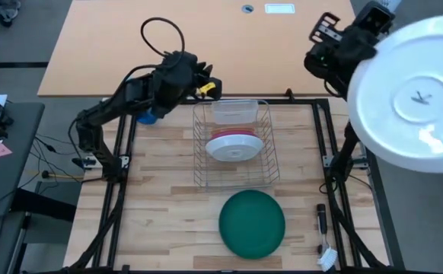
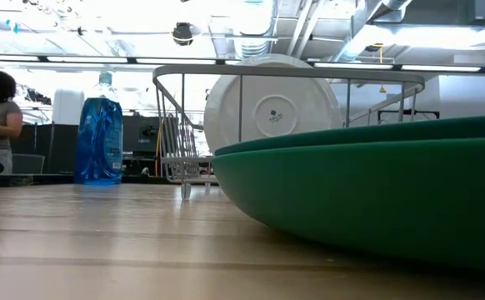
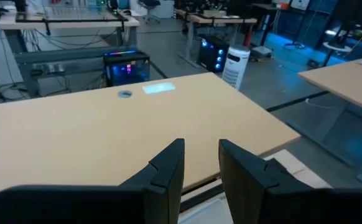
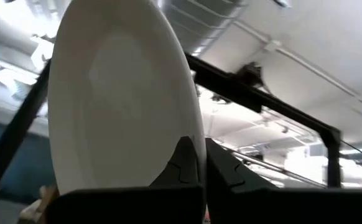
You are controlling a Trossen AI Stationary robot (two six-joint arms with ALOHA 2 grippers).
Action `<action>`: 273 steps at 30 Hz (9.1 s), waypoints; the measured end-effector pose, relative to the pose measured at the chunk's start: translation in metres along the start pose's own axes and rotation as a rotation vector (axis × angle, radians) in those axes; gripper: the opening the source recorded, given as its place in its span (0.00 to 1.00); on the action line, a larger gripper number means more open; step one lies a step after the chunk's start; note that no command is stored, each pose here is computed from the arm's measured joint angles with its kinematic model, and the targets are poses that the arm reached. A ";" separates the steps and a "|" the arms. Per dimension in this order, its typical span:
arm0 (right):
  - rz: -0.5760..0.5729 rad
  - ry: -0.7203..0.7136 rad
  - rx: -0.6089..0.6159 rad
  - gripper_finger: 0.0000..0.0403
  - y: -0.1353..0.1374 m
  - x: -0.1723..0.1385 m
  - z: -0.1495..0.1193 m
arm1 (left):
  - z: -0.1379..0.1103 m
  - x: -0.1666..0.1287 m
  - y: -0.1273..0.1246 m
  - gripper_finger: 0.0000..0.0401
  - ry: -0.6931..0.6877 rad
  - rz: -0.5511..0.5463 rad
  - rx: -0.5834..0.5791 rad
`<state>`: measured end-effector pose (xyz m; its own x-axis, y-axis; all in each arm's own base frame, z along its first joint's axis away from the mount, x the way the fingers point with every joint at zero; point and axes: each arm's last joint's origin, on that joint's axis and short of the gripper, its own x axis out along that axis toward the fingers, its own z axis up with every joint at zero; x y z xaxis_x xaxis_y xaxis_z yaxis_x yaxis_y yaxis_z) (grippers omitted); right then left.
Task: Sort dishes
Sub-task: Put the white plate in the dish rack
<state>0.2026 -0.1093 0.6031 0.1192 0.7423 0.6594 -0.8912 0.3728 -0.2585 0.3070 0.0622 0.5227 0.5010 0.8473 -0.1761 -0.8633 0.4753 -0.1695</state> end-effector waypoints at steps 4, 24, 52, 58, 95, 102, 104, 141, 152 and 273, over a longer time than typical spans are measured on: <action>0.050 0.008 -0.038 0.00 0.004 0.012 0.005 | 0.001 0.003 0.003 0.23 0.010 -0.019 0.022; -0.001 -0.025 -0.086 0.00 -0.007 0.026 -0.003 | 0.000 0.002 -0.001 0.23 0.056 -0.134 0.033; -1.504 0.231 -0.174 0.00 0.042 0.028 0.015 | 0.032 -0.020 0.041 0.23 0.019 -0.260 0.132; -1.785 0.194 -0.178 0.00 0.053 0.019 0.009 | 0.040 -0.025 0.054 0.23 -0.005 -0.244 0.138; -2.147 0.548 0.542 0.00 0.048 -0.057 -0.033 | -0.102 -0.018 -0.113 0.58 -0.024 -0.270 1.607; -2.104 0.591 0.587 0.00 0.045 -0.060 -0.035 | -0.113 -0.012 -0.120 0.55 -0.007 -0.227 1.658; -2.098 0.603 0.601 0.00 0.045 -0.060 -0.036 | -0.112 -0.012 -0.120 0.50 -0.011 -0.216 1.650; -2.193 0.592 0.413 0.33 0.099 -0.051 -0.005 | -0.048 -0.059 -0.082 0.06 -0.016 -0.434 0.920; -2.201 0.519 0.311 0.34 0.129 -0.032 0.002 | -0.003 -0.065 -0.021 0.06 0.222 -1.126 0.446; -2.080 0.619 0.354 0.33 0.114 -0.009 -0.024 | -0.183 0.054 -0.014 0.35 0.799 -1.067 0.478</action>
<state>0.1103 -0.0601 0.5502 0.7586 -0.4025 -0.5124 0.6392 0.6124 0.4652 0.3575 0.0579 0.3378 0.6752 -0.2485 -0.6945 0.0902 0.9623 -0.2566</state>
